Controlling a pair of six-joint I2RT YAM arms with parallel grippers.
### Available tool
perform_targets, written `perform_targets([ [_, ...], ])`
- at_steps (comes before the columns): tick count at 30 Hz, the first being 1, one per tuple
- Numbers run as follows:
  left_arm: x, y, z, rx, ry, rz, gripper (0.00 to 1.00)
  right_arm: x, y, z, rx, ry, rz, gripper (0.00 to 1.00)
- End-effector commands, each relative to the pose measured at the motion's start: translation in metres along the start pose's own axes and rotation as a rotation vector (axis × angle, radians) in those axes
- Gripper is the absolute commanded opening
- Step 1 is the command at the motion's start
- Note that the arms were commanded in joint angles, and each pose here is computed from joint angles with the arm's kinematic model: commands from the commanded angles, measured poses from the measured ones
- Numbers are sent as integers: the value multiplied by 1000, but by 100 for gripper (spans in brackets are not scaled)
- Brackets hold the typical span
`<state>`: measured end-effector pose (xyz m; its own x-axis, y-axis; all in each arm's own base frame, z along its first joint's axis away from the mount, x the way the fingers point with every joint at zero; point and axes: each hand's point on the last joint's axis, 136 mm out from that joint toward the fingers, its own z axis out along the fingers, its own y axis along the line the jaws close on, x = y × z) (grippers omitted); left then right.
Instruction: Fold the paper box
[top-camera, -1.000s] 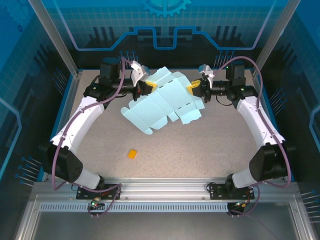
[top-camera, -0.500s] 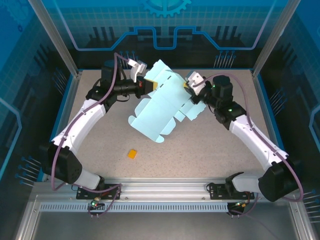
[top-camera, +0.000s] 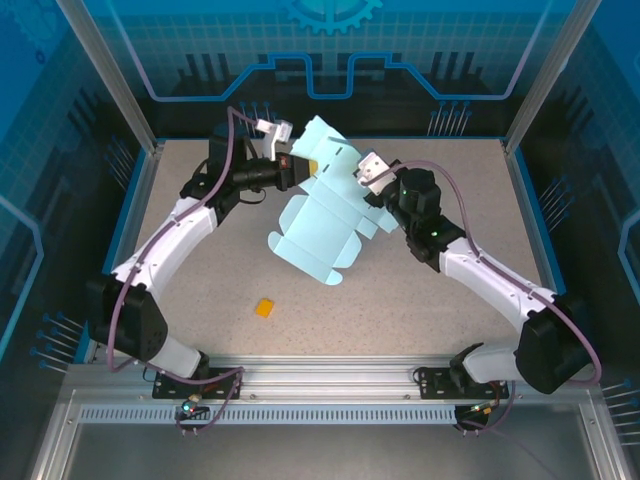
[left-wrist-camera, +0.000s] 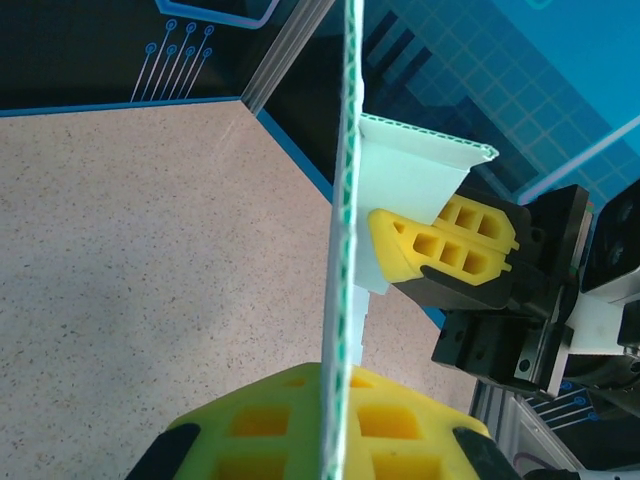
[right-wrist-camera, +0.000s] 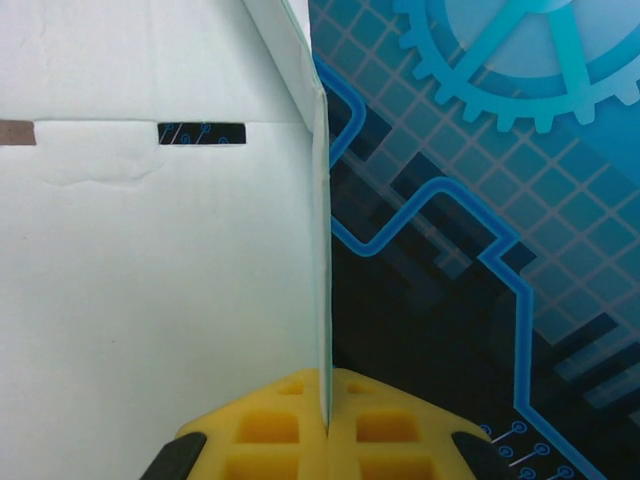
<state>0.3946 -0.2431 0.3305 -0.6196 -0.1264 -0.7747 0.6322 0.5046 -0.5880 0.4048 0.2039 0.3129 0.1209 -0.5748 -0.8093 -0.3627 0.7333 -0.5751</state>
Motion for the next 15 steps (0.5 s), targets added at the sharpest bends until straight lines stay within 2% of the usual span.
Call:
perform_targets([
  [1, -15, -8, 1, 9, -69, 58, 0, 4, 9, -2, -83, 9, 44, 0],
  [6, -11, 14, 6, -59, -78, 63, 0, 12, 15, -11, -259, 37, 147, 1],
  [8, -7, 20, 10, -63, -76, 54, 4, 18, 17, -11, -320, 62, 184, 1],
  [15, 10, 44, 26, -70, -61, 11, 9, 36, 31, -11, -549, 149, 336, 1],
])
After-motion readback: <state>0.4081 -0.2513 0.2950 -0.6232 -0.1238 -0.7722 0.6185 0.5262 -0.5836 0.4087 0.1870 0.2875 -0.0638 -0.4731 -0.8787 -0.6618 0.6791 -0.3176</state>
